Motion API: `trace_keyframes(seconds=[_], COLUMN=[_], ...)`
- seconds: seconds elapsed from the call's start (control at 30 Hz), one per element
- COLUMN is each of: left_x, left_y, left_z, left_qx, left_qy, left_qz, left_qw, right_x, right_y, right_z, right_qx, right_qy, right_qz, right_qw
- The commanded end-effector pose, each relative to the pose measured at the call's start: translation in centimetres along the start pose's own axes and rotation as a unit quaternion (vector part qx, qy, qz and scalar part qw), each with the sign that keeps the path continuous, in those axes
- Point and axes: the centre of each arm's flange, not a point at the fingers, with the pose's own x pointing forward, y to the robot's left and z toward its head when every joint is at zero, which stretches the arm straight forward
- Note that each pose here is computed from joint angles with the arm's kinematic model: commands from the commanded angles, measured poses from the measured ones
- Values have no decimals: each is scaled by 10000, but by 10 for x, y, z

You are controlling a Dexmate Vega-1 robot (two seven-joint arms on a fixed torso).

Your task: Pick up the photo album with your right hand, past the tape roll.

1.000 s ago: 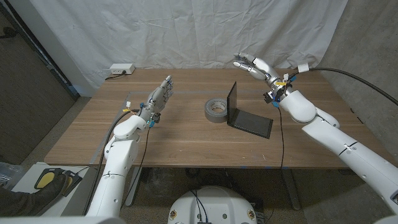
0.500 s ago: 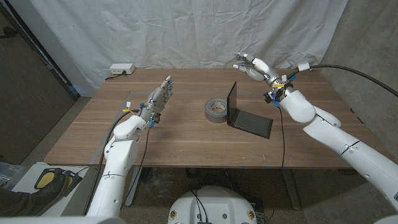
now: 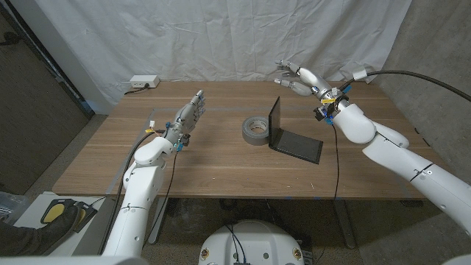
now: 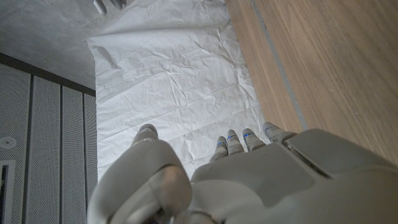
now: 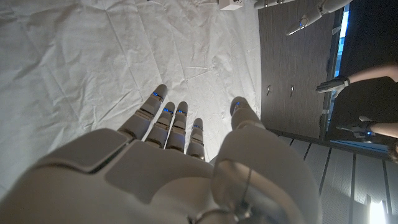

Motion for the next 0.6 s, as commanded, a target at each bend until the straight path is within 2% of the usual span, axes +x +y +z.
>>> trace_keyframes(seconds=[0.03, 0.33, 0.6], left_x=[-1, 1, 2], left_y=[-1, -4, -9], left_z=[2, 2, 6], left_qx=[-78, 17, -96], left_qy=[-12, 75, -10], left_qz=[-49, -52, -55], left_qw=[10000, 10000, 9999], right_x=[1, 4, 9], right_y=[-9, -11, -21], right_z=[9, 14, 20], right_qx=[-653, -951, -1434], right_qy=[61, 84, -10], right_qz=[364, 606, 849], right_qw=[9972, 9936, 9860])
